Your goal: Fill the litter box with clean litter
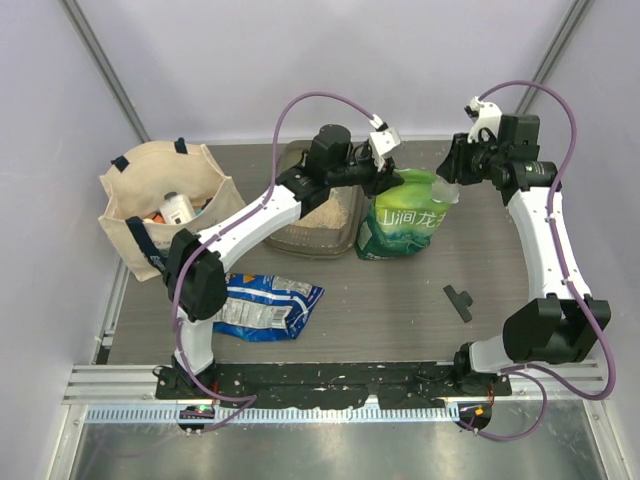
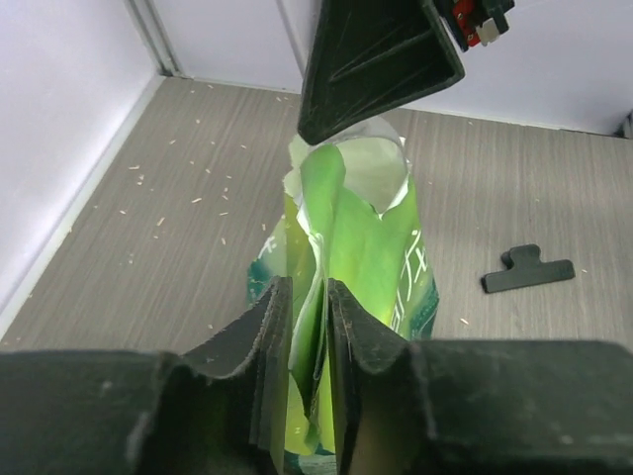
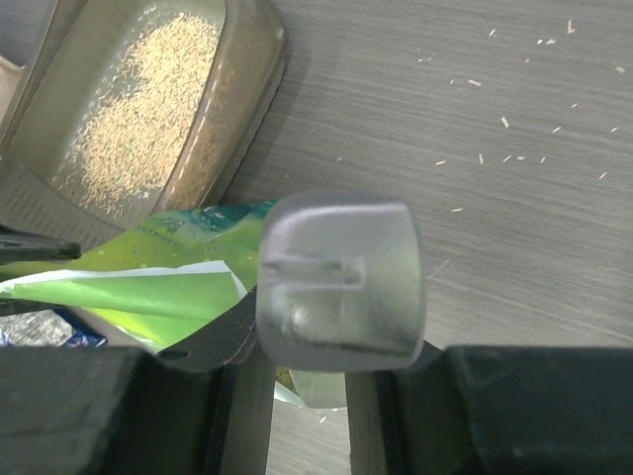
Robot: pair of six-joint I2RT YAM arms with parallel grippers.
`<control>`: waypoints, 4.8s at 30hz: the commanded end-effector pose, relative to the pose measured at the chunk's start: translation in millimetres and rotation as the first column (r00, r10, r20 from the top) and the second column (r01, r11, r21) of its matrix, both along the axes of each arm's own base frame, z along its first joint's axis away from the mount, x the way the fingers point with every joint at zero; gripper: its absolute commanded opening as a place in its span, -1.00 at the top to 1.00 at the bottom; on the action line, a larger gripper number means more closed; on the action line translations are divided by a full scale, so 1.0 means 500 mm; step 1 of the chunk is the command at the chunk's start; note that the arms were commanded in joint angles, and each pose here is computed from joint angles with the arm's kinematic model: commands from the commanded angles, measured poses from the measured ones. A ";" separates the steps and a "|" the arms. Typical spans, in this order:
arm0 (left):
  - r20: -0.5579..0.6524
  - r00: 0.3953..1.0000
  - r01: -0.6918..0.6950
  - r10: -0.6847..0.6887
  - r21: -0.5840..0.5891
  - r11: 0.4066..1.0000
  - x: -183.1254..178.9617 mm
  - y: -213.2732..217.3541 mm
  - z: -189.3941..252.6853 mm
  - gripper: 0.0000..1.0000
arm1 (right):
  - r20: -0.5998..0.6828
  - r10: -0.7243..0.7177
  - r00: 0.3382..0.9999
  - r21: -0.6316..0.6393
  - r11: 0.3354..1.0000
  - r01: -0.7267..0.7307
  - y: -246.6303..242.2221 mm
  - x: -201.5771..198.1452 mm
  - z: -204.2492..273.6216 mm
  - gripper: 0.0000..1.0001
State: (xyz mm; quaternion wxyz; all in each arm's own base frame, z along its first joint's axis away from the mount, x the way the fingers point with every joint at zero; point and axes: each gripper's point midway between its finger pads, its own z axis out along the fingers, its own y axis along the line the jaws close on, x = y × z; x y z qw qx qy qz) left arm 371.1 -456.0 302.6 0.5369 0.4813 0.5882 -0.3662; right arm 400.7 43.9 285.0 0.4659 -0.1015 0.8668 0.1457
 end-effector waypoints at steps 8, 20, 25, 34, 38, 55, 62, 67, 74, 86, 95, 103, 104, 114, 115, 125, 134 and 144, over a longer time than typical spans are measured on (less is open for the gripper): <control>-0.058 0.995 0.084 -0.082 0.019 0.996 -0.053 -0.004 0.038 1.00 | 0.141 -0.305 0.942 0.134 0.949 0.287 -0.047 -0.028 0.003 0.98; -0.131 0.990 0.057 -0.056 0.008 0.998 -0.047 -0.010 0.056 1.00 | 0.143 -0.325 0.935 0.083 0.945 0.316 -0.054 -0.044 -0.112 0.98; -0.110 0.993 0.043 -0.048 -0.040 0.998 -0.040 -0.016 0.081 1.00 | 0.079 -0.282 0.956 0.076 0.958 0.277 0.003 -0.029 -0.162 0.98; -0.083 0.995 0.038 -0.045 -0.079 0.996 -0.034 -0.022 0.094 1.00 | -0.136 -0.195 0.971 0.028 0.979 0.201 0.077 -0.051 -0.291 0.97; -0.064 0.997 0.028 -0.034 -0.097 0.995 -0.024 -0.024 0.103 1.00 | -0.246 -0.166 0.955 0.087 0.977 0.192 0.108 -0.069 -0.334 0.98; -0.058 0.998 0.021 -0.027 -0.101 0.995 -0.008 -0.020 0.097 1.00 | -0.461 -0.029 0.887 0.611 0.715 0.341 0.105 -0.039 -0.237 0.97; -0.063 0.998 0.014 -0.020 -0.097 0.995 -0.006 -0.017 0.095 1.00 | -0.502 -0.045 0.864 0.688 0.585 0.430 0.023 -0.033 -0.210 0.97; -0.055 0.998 0.012 -0.018 -0.102 0.995 -0.010 -0.012 0.109 1.00 | -0.463 -0.084 0.883 0.752 0.489 0.441 -0.032 -0.011 -0.162 0.97; -0.057 0.998 0.006 -0.009 -0.060 0.998 -0.016 0.004 0.097 1.00 | -0.367 -0.045 0.929 0.845 0.403 0.353 -0.040 0.010 -0.088 0.98; -0.053 0.999 -0.002 0.000 -0.025 1.000 -0.017 0.019 0.096 1.00 | -0.292 -0.004 0.956 0.899 0.339 0.276 -0.082 -0.002 -0.061 0.98; -0.034 0.999 -0.013 0.013 -0.012 1.000 -0.015 0.025 0.093 1.00 | -0.250 -0.010 0.968 0.916 0.321 0.240 -0.122 -0.003 -0.047 0.98; -0.025 0.999 -0.022 0.022 -0.011 1.000 -0.010 0.027 0.094 1.00 | -0.229 -0.031 0.973 0.925 0.305 0.227 -0.154 -0.004 -0.024 0.98; -0.021 0.999 -0.026 0.026 -0.007 1.000 -0.006 0.029 0.091 1.00 | -0.227 -0.031 0.973 0.925 0.305 0.225 -0.155 -0.004 -0.022 0.98; -0.009 0.998 -0.057 0.057 -0.012 0.998 0.014 0.048 0.101 1.00 | -0.215 -0.064 0.975 0.924 0.309 0.224 -0.184 -0.004 -0.017 0.97; -0.006 0.998 -0.062 0.062 -0.014 0.998 0.017 0.051 0.104 1.00 | -0.215 -0.067 0.974 0.924 0.309 0.225 -0.187 -0.004 -0.017 0.97; 0.004 0.996 -0.092 0.092 0.007 0.996 0.036 0.060 0.088 1.00 | -0.190 -0.079 0.979 0.929 0.309 0.206 -0.202 0.003 0.035 0.98; 0.025 0.989 -0.147 0.147 0.026 0.989 0.058 0.077 0.086 0.67 | -0.247 -0.052 0.968 0.907 0.339 0.250 -0.160 0.044 0.099 0.98; -0.034 0.966 -0.247 0.255 0.144 0.958 0.017 0.216 0.065 -0.17 | -0.229 0.129 0.965 0.883 0.444 0.150 0.003 0.180 0.166 0.98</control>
